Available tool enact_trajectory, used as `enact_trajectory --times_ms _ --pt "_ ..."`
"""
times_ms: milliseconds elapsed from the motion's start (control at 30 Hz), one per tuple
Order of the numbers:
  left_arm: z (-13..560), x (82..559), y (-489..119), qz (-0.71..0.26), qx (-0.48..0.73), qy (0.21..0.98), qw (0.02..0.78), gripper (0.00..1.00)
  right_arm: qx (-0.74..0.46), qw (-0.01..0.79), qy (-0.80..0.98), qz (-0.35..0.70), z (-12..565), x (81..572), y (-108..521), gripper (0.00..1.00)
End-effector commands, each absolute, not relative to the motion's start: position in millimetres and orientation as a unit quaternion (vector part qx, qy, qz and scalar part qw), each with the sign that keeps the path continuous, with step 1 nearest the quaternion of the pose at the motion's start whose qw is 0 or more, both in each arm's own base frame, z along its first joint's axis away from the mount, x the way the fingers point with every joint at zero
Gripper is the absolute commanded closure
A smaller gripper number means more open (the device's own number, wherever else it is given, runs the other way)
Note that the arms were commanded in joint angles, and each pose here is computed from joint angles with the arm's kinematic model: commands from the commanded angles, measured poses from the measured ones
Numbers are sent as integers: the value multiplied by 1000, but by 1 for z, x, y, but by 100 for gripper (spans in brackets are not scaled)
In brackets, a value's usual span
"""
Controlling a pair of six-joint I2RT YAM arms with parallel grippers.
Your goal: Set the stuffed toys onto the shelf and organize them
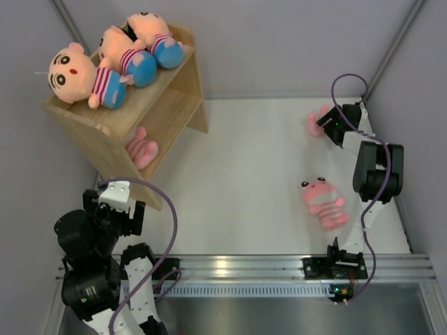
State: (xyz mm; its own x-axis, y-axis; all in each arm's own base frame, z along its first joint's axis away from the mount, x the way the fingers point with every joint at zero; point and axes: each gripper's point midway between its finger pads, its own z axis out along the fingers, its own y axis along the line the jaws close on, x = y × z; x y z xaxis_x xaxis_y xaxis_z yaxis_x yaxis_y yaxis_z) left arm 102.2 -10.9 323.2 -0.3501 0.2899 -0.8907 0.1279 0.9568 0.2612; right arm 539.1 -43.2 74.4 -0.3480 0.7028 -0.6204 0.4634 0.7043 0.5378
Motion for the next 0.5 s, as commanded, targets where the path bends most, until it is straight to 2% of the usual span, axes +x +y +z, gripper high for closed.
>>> enact_trajectory --times_ms 0,133,200,233,333,367,433,467 --pt "326 105 -11 75 134 816 557 14 387 457 781 178 77 557 -35 24" --pt "324 107 -10 72 133 820 552 14 400 443 776 204 62 561 -26 25" --pt "325 107 -9 73 132 821 551 14 395 446 776 205 63 564 -25 29" --pt "326 108 -10 72 134 820 552 14 393 447 778 202 61 565 -24 42" --pt "326 108 -9 74 132 820 551 14 382 458 780 193 64 568 -25 69" --pt "326 108 -9 73 132 820 552 14 374 463 780 193 68 569 -24 83" --pt "327 108 -10 72 132 820 552 14 332 480 787 200 85 569 -18 99" --pt "327 108 -11 69 134 820 553 14 313 490 788 202 96 569 -15 100"
